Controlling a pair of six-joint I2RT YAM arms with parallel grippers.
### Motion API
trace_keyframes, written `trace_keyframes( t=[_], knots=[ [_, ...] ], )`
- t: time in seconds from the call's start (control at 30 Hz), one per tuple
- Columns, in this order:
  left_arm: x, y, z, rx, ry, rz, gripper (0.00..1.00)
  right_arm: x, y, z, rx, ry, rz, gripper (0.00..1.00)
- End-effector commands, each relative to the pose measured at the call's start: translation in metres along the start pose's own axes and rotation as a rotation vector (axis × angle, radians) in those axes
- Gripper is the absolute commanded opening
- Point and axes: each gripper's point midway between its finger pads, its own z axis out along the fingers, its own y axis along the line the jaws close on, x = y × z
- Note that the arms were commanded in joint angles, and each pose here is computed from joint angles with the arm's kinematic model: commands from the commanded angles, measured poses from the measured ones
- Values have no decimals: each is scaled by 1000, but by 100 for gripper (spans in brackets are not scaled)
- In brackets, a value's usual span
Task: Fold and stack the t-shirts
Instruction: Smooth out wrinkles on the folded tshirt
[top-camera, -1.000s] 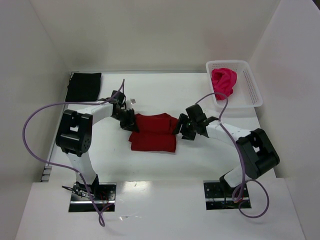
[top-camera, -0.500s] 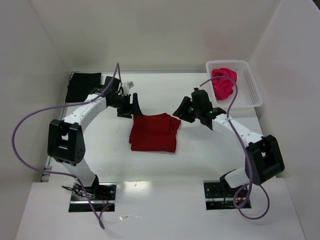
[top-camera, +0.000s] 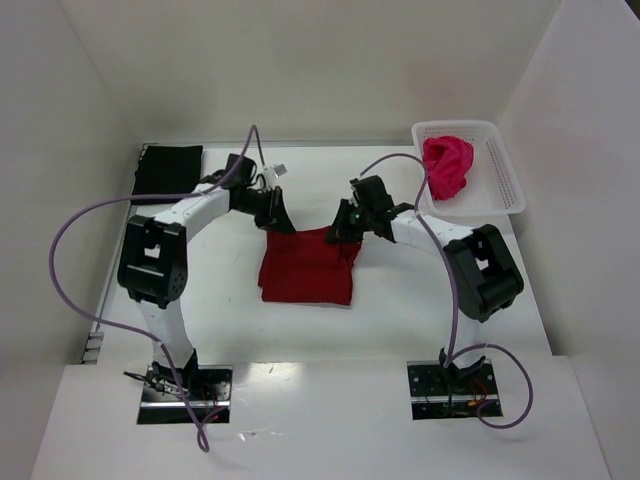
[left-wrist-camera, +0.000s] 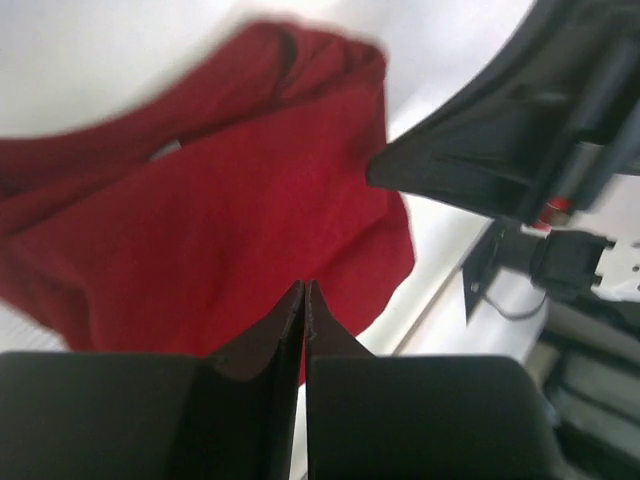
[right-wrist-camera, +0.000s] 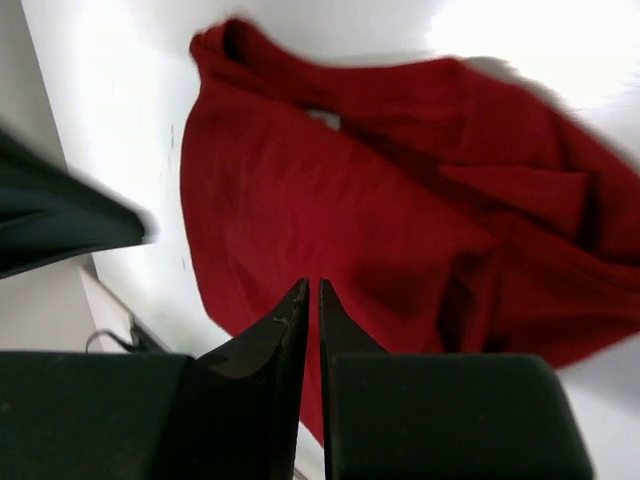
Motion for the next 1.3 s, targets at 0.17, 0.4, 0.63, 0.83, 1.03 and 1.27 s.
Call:
trace_keyframes(
  t=[0.17, 0.4, 0.63, 0.83, 1.03, 1.27],
  knots=[
    [32, 7, 31, 76, 140, 16, 7, 13, 19, 16, -103, 96, -87, 12],
    [43, 70, 32, -261, 122, -58, 7, 18, -49, 32, 210, 65, -76, 12],
    [50, 99, 33, -481, 116, -58, 4, -2, -75, 1, 389, -51, -79, 14],
    [53, 111, 32, -619, 116, -36, 3, -22, -90, -22, 451, -104, -52, 19],
    [50, 108, 30, -617, 104, -41, 2, -41, -52, -41, 319, -151, -18, 20],
    [51, 106, 31, -608, 106, -42, 2, -43, 25, -55, 7, -127, 1, 21]
  ],
)
